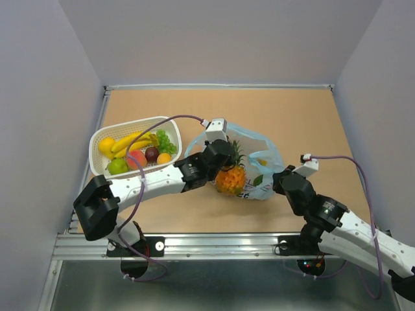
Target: Untie the knot of the plastic bag and take out the fruit
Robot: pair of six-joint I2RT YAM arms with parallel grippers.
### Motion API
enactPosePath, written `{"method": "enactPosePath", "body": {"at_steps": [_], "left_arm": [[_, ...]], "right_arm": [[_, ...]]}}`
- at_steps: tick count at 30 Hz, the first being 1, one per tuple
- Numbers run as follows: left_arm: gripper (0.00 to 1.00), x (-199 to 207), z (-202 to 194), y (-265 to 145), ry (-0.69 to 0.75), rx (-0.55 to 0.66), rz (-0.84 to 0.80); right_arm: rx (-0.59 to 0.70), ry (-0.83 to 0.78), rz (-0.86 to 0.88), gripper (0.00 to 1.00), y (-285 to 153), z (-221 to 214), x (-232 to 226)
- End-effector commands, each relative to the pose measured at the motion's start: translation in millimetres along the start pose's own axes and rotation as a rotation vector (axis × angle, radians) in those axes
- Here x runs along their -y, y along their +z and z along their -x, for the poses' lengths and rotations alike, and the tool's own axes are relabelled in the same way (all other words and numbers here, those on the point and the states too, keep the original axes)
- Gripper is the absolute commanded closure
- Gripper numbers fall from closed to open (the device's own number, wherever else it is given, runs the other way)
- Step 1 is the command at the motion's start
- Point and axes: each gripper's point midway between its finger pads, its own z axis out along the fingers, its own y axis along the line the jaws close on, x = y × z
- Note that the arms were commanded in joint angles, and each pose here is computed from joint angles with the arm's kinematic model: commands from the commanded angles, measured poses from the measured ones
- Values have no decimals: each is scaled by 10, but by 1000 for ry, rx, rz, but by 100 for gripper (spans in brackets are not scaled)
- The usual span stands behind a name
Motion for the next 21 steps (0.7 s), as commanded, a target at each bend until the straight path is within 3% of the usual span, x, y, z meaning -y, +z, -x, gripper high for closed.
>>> {"method": "enactPosePath", "body": {"at_steps": [1, 5, 8, 13, 14, 21], "left_arm": [[100, -95, 84, -277, 136, -22, -44], [100, -31, 146, -553, 208, -48, -154], [100, -34, 463, -788, 191, 19, -175], [100, -588, 1176, -975, 142, 138, 30], [100, -874, 1321, -951, 133, 156, 117], [100, -1845, 1843, -906, 248, 202, 431]], "right_arm": [[111, 42, -22, 92, -70, 378, -32], [120, 27, -43, 92, -55, 390, -1], [101, 11, -49, 92, -30, 324, 7], [54, 12, -34, 92, -5, 177, 4], [51, 16, -30, 92, -7, 168, 4], [39, 24, -2, 92, -38, 135, 2]]}}
